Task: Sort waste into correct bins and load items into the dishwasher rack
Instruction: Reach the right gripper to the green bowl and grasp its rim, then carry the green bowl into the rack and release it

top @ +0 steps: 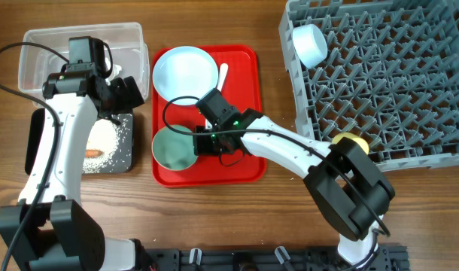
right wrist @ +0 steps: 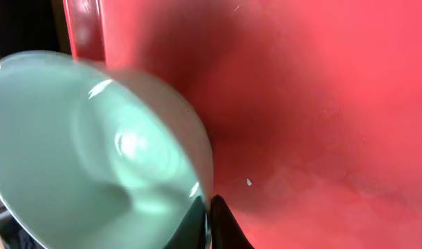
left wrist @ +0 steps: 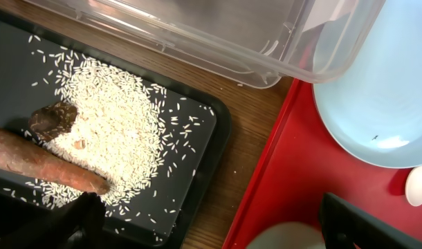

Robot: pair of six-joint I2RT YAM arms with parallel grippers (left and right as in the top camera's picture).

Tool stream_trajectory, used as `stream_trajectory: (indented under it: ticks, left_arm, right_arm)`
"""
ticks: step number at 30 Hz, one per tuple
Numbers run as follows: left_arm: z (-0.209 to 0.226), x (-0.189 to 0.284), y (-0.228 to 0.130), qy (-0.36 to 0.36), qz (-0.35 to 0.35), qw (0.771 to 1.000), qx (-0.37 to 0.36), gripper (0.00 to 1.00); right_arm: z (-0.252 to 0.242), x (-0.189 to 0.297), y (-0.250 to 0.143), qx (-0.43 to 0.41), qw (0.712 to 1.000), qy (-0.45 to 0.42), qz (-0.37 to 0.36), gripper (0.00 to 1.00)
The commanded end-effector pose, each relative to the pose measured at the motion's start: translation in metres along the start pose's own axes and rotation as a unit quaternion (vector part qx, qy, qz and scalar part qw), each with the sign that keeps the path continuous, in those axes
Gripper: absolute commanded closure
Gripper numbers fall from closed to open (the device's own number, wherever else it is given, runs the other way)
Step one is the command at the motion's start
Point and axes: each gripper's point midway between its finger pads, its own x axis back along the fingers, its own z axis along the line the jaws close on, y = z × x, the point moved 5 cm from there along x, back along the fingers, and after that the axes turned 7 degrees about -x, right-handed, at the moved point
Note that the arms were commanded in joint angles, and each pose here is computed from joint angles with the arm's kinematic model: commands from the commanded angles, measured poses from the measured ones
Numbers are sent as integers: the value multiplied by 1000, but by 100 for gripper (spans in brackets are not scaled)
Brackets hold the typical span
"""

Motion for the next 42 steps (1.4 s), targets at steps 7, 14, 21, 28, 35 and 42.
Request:
stream_trajectory:
  ticks: [7, 14, 21, 28, 35, 42]
  left_arm:
    - [2, 11, 7, 1, -21, 1000, 3, 0]
    - [2, 11, 7, 1, -21, 1000, 3, 0]
    - [2, 11, 7, 1, -21, 1000, 3, 0]
    - [2, 11, 7, 1, -21, 1000, 3, 0]
    - [2, 11, 7, 1, -21, 1000, 3, 0]
    - [2, 11, 7, 1, -21, 1000, 3, 0]
  right_arm:
    - [-2, 16, 19, 23, 1000, -6, -4, 96]
    - [-34, 96, 67, -6, 988, -84, -128, 96]
    - [-102, 237, 94, -69, 910, -262, -315, 96]
    - [-143, 352, 82, -129, 802, -359, -460, 96]
    - [-166, 378, 80, -78, 703, -550, -443, 96]
    - [-182, 340, 102, 31, 705, -635, -314, 96]
